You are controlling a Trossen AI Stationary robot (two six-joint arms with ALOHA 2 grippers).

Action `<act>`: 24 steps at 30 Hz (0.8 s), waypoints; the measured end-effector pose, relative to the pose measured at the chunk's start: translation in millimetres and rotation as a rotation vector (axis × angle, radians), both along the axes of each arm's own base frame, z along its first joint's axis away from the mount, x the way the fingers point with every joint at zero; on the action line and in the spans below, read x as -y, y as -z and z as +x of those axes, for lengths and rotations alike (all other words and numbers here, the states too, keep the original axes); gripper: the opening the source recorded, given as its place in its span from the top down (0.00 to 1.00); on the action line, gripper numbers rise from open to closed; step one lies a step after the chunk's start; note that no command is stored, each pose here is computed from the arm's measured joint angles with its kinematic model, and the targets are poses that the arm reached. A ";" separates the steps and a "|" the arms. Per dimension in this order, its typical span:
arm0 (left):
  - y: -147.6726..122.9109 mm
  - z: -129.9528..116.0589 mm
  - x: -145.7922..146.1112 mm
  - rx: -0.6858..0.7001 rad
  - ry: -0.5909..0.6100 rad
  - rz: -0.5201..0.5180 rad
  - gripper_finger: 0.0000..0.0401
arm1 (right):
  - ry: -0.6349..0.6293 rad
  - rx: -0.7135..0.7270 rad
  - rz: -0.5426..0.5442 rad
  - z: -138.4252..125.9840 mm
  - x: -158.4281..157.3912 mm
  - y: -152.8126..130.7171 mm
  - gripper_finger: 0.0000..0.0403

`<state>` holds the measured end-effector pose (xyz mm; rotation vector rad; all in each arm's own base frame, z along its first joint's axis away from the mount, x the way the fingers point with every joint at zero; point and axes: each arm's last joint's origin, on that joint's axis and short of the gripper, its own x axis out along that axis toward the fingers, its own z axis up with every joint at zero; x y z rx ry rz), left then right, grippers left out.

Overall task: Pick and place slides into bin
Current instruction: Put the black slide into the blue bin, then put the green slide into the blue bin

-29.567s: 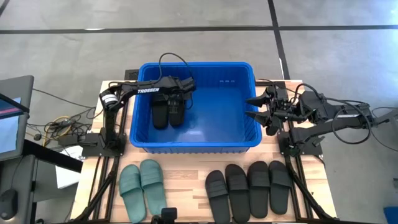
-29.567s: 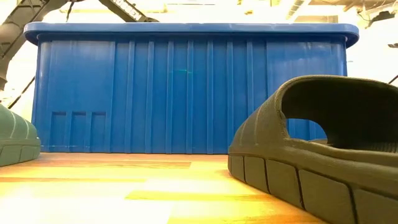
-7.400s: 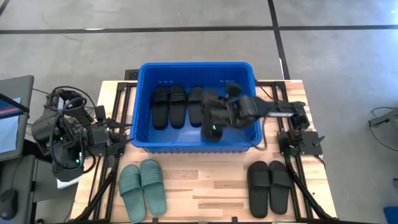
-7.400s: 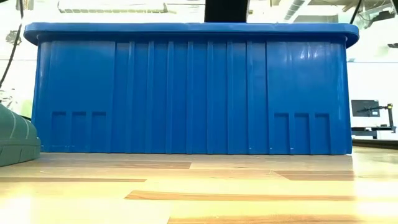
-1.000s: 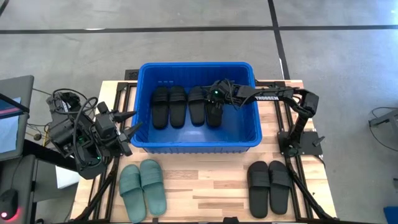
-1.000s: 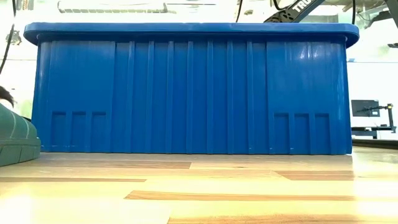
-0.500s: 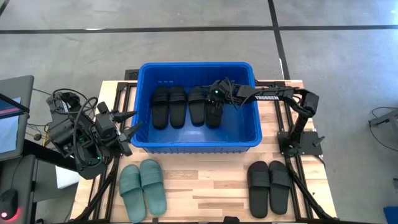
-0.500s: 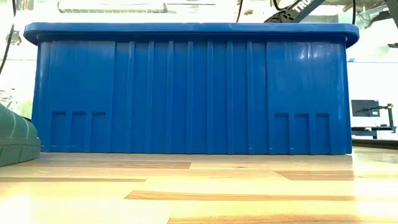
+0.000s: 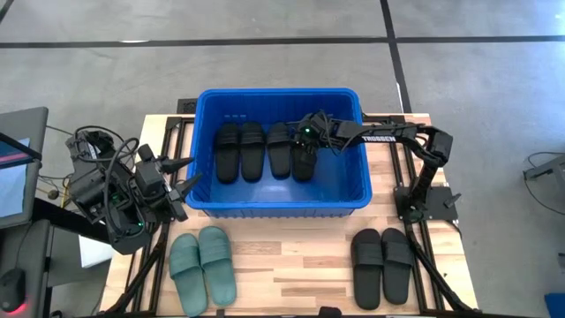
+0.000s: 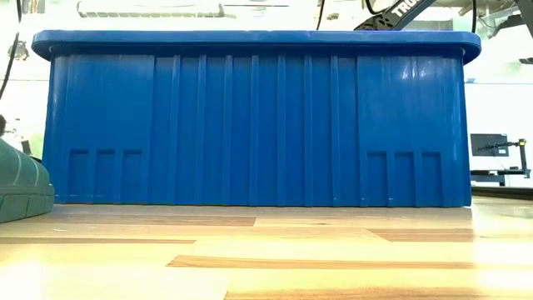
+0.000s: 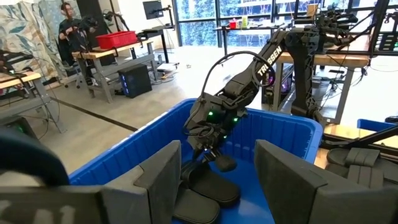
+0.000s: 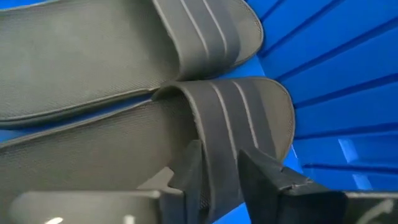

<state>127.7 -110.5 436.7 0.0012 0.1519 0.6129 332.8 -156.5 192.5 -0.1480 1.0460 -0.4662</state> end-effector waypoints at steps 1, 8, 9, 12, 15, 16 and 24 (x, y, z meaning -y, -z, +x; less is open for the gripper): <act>0.1 0.0 -0.1 -0.002 0.000 0.001 0.52 | 0.000 0.000 -0.001 0.0 0.0 0.0 0.72; 0.7 -0.8 -1.0 -0.016 0.001 0.018 0.52 | 0.001 0.000 -0.001 0.1 -0.1 0.0 0.55; 0.7 -0.9 -1.0 -0.017 0.001 0.019 0.52 | -0.002 0.000 -0.001 0.4 -0.8 0.0 0.53; 0.8 -1.0 -1.2 -0.020 0.002 0.022 0.52 | -0.005 -0.005 0.005 0.0 -2.0 -0.3 0.46; 0.8 -1.1 -1.3 -0.020 0.002 0.022 0.52 | -0.023 0.007 0.017 -0.7 -5.4 -5.1 0.41; 0.8 -1.1 -1.3 -0.020 0.002 0.022 0.52 | -0.027 0.008 0.018 -1.3 -6.9 -7.3 0.40; 1.1 -1.1 -1.3 -0.034 0.008 0.024 0.52 | -0.051 0.070 -0.004 -11.8 -21.0 -40.6 0.38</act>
